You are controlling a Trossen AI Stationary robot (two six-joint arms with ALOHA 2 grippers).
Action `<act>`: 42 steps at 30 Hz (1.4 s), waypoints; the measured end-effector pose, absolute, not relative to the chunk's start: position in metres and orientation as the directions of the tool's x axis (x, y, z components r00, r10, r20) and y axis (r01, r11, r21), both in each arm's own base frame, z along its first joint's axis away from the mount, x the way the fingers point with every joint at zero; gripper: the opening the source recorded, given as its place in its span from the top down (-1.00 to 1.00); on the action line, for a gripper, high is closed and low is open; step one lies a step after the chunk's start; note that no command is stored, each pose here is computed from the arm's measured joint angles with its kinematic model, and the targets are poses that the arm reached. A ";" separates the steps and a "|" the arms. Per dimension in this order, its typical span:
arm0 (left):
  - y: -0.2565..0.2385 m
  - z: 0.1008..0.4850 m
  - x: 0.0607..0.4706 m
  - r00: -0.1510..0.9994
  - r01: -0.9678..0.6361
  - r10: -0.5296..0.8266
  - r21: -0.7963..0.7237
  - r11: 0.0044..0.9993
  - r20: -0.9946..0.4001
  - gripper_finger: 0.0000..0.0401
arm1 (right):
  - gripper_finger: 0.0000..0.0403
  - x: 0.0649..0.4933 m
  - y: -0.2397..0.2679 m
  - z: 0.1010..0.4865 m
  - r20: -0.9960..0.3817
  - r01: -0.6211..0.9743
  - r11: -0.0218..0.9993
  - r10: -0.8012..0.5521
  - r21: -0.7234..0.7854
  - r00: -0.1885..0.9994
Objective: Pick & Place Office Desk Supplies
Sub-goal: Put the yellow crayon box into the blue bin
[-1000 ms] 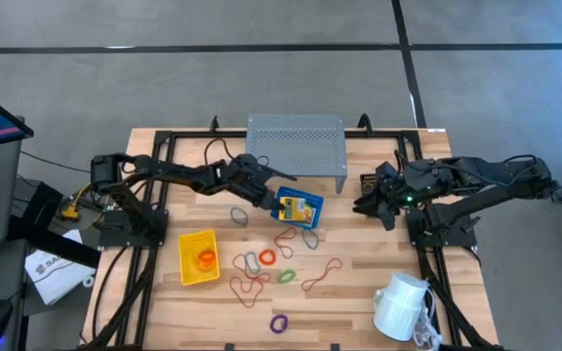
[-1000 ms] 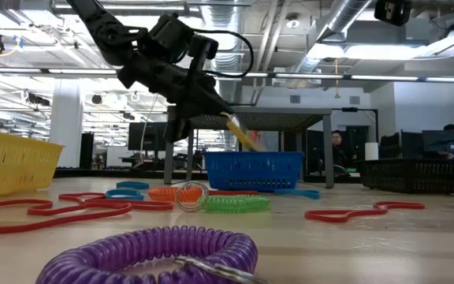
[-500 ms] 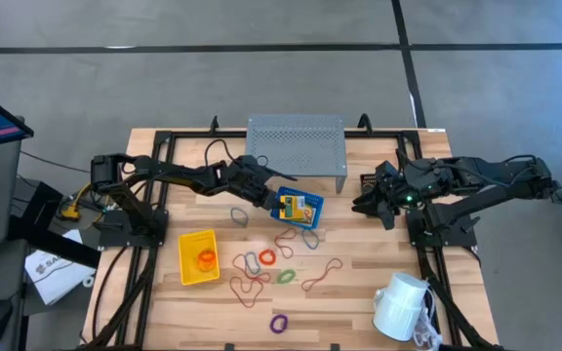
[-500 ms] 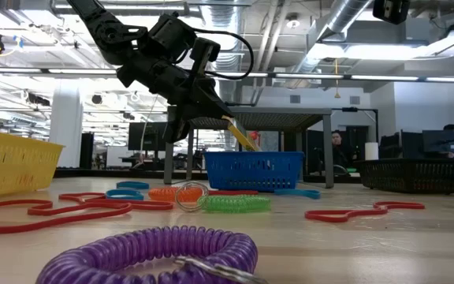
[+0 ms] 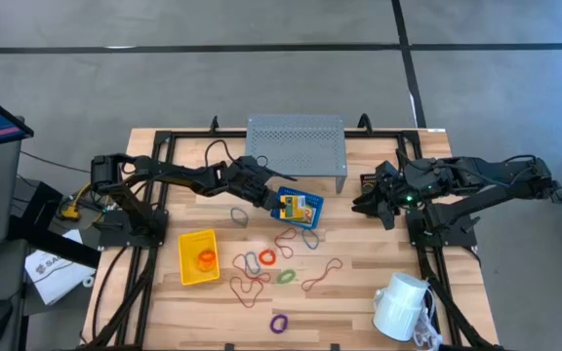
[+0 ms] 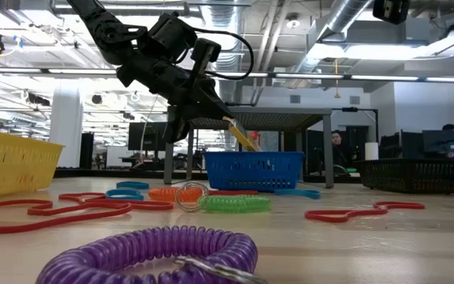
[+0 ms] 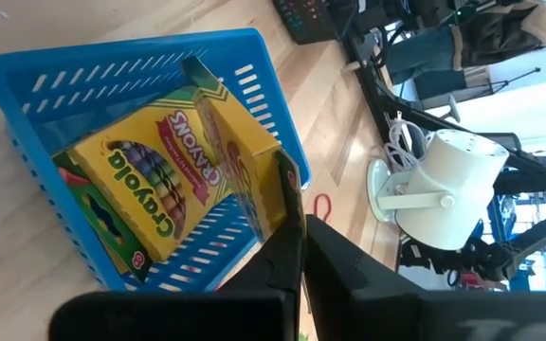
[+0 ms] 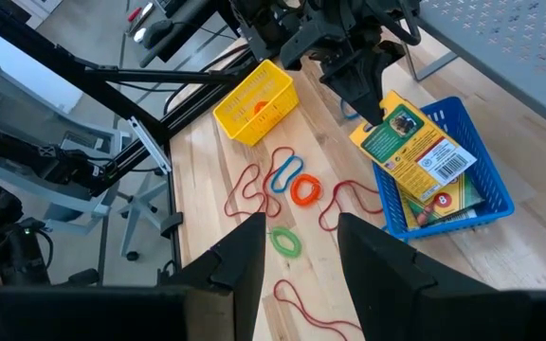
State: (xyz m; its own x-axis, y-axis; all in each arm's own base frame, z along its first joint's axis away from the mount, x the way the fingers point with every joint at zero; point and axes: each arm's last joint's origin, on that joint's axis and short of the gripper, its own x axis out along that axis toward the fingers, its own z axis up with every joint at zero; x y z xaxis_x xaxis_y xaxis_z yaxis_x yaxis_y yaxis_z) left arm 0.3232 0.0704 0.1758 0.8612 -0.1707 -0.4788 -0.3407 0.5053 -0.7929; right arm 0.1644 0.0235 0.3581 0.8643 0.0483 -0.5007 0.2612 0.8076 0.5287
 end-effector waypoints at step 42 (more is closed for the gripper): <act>0.072 0.193 0.323 0.910 -0.278 -0.117 -0.796 0.538 -0.397 0.56 | 0.35 0.164 0.024 0.358 -0.502 0.258 0.808 0.053 0.529 0.863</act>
State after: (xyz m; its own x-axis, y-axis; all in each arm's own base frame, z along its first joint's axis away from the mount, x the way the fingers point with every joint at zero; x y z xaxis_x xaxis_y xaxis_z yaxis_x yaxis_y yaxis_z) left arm 0.3227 0.0715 0.1934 0.9102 -0.1170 -0.3973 -0.2784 0.5376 -0.7960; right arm 0.1645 0.0236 0.3579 0.8633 0.0527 -0.5019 0.2584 0.8080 0.5295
